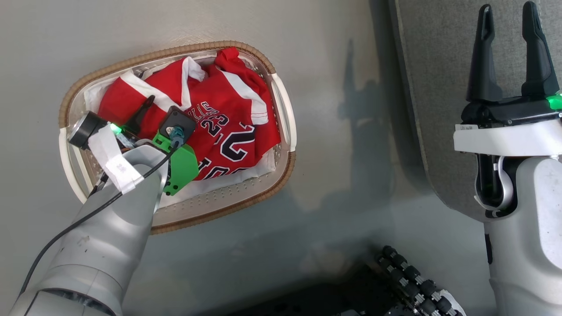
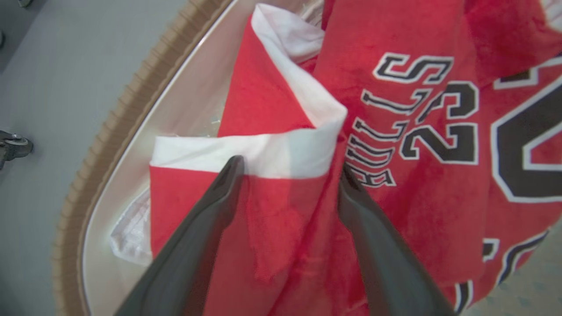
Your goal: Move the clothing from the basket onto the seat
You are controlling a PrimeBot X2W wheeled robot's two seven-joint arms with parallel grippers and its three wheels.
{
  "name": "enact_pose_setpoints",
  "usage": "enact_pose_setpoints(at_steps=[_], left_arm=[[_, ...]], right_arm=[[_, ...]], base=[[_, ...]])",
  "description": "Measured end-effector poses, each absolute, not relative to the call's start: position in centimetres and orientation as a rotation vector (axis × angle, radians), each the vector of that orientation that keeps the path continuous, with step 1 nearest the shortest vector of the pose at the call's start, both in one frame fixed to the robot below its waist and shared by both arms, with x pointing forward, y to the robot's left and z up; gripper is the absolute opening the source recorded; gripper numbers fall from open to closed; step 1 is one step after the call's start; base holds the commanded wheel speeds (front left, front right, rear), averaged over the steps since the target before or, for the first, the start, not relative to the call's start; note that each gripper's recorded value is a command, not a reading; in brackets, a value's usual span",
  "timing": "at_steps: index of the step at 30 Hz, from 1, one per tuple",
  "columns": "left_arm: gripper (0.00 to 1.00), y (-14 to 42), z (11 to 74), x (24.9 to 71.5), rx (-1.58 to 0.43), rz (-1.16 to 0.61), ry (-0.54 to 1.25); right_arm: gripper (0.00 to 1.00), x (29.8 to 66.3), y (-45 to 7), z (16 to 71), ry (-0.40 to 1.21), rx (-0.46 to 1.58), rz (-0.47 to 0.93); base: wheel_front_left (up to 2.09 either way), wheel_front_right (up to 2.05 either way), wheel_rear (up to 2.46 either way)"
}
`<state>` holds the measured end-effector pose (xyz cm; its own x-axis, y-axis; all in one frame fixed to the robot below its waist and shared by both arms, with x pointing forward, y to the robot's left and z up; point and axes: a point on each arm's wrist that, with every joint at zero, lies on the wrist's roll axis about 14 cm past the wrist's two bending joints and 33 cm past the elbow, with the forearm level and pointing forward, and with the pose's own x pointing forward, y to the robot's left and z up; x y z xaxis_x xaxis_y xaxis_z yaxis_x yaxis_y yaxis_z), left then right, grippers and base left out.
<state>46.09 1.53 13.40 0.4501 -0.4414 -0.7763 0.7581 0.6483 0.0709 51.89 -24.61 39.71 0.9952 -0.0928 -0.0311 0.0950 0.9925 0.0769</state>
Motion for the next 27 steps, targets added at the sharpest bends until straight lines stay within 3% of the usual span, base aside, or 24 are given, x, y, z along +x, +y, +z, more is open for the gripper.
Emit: enact_pose_setpoints(at_steps=[3, 4, 15, 27], left_arm=[[0.15, 1.7, 13.7, 46.2, 0.438, -0.763, 0.797], [0.00, 1.7, 13.8, 46.3, 0.435, -0.762, 0.796], [0.00, 0.8, 17.5, 46.3, 0.315, -0.735, 0.739], [0.00, -0.4, 27.2, 45.6, 0.119, -0.719, 0.577]], right_arm=[[1.00, 51.9, -24.5, 39.8, 0.027, 0.081, -0.092], [1.00, 51.9, -24.5, 39.8, 0.027, 0.083, -0.092], [1.00, 51.6, -24.0, 41.0, 0.015, 0.076, -0.085], [1.00, 47.4, -23.5, 42.8, 0.050, 0.071, -0.091]], base=[[0.00, 0.00, 0.00], [0.00, 0.00, 0.00], [0.00, 0.00, 0.00], [0.00, 0.00, 0.00]])
